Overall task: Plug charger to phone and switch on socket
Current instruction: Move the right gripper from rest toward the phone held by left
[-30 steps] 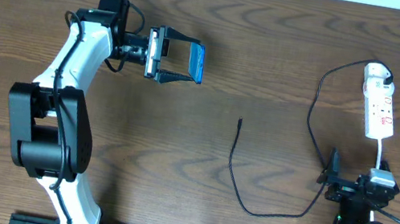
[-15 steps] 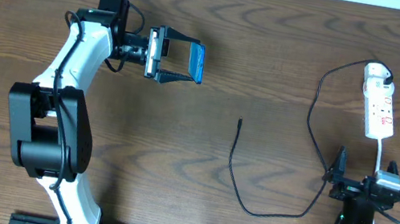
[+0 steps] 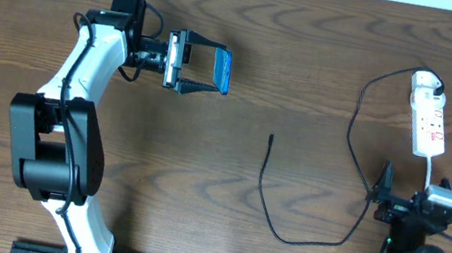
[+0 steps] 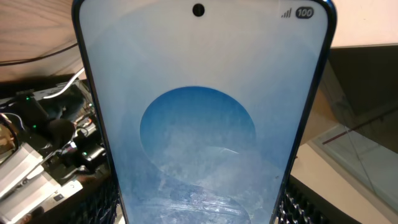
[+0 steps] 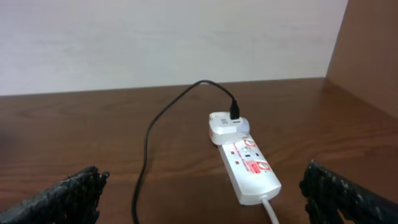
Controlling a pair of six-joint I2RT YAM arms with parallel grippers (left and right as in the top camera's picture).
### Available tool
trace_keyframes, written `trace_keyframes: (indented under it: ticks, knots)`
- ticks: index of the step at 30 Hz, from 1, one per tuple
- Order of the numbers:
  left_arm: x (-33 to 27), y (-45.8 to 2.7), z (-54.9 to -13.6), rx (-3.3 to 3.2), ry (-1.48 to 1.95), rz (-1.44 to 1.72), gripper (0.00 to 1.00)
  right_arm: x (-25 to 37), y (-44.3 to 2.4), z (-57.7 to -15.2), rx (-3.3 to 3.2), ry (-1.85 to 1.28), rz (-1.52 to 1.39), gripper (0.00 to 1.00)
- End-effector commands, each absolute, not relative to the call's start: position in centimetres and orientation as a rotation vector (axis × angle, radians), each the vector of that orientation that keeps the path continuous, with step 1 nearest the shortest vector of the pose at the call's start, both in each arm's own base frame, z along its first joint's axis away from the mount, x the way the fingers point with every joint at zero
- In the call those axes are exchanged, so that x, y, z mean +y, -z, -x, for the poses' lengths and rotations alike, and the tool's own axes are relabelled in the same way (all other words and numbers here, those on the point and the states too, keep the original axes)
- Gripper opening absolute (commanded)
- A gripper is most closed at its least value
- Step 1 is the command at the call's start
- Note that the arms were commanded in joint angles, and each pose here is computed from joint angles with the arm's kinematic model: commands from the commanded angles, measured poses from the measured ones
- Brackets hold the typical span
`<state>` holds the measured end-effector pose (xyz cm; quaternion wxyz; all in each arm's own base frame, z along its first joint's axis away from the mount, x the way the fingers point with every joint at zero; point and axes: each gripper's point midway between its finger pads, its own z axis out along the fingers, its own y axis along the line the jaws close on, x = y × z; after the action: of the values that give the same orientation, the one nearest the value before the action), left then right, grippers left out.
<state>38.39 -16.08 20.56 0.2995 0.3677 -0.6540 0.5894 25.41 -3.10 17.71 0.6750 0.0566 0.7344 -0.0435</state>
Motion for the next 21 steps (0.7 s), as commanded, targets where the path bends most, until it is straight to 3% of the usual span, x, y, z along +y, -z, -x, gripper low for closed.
trace_keyframes:
  ticks: [1,10,21]
  knots:
    - [-16.1,-23.0,-37.8,-1.73,-1.65,-0.895,0.07,-3.1,-20.7,-26.4,1.663,0.121,-0.097,0.99]
    - [-15.7,-20.5,-38.6,-1.897,-1.583,-0.958,0.07,-1.6,-25.0,-32.3,1.775,0.042,0.01,0.99]
    - [-14.3,-16.8,-39.8,-2.069,-1.396,-1.158,0.07,2.9,-29.3,-40.8,1.883,-0.356,0.082,1.0]
